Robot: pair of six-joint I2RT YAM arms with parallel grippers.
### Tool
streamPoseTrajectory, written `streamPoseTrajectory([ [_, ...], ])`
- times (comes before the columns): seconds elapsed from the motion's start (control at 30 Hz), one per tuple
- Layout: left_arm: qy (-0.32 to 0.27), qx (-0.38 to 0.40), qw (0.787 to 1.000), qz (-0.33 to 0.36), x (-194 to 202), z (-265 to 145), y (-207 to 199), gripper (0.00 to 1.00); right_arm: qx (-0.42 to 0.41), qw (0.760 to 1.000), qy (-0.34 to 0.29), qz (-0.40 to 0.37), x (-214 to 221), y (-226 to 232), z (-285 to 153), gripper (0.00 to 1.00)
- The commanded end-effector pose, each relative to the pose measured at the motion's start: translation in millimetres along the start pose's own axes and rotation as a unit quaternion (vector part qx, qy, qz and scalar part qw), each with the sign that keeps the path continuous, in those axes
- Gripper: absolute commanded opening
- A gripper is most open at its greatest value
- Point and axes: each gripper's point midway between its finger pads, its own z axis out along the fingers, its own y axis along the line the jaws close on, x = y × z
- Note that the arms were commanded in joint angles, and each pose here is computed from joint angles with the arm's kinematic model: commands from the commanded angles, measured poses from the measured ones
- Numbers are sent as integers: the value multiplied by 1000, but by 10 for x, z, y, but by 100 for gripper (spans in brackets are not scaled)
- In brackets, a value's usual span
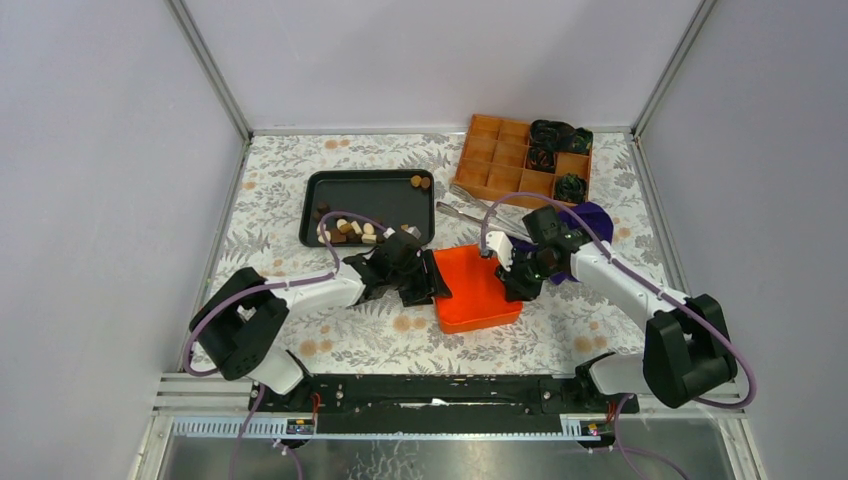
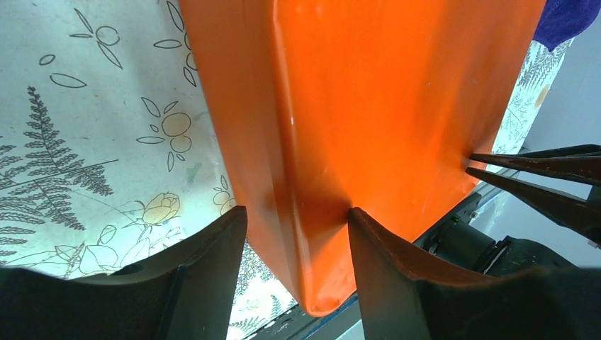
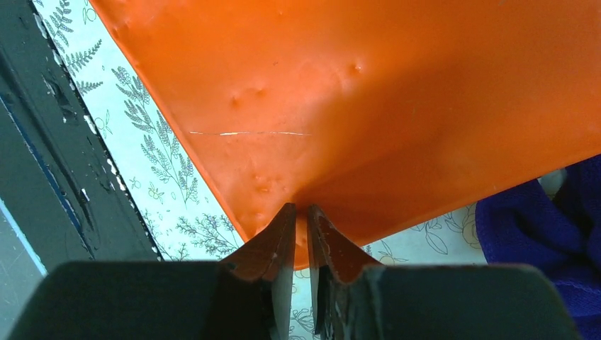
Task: Pack the chocolate
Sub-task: Adjust the packing box at the center of the board.
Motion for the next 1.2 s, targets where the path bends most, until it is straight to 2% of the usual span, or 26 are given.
streamPoseTrajectory([
  [0.0,-9,16,1000,3,-15,-35,-75,62,15,992,123,36,614,38,9,20],
  [0.17,-27,36,999,14,-95,-126,-222,64,39,999,10,24,-216,-42,-429,28],
  [0.3,-84,69,994,31,-300,-388,-455,68,117,990,-64,36,-734,-315,-747,48],
  [0.37,-122,71,990,31,-409,-552,-495,67,178,979,-69,65,-772,-548,-802,52],
  [0.4,-141,63,988,29,-459,-628,-464,65,209,972,-64,83,-744,-667,-817,52],
  [0.47,-176,34,984,17,-534,-750,-314,56,262,956,-51,120,-621,-899,-834,42],
  [0.53,-178,3,984,2,-490,-796,-92,44,294,942,-38,158,-468,-1078,-827,27],
  [0.6,-163,-16,986,-13,-378,-772,109,35,302,935,-22,184,-328,-1184,-752,18],
  [0.73,-119,5,992,-34,-109,-619,258,29,241,949,20,203,-187,-1163,-384,16],
  [0.9,-79,32,996,-31,44,-421,187,29,108,971,6,213,-453,-903,-6,16],
  [1.07,-48,101,994,10,165,-257,-239,38,-53,977,-46,202,-987,-473,50,18],
  [1.13,-34,133,990,32,238,-218,-449,42,-73,976,-57,196,-1108,-442,-11,20],
  [1.17,-26,143,989,40,282,-206,-525,43,-56,978,-55,192,-1123,-500,-42,21],
])
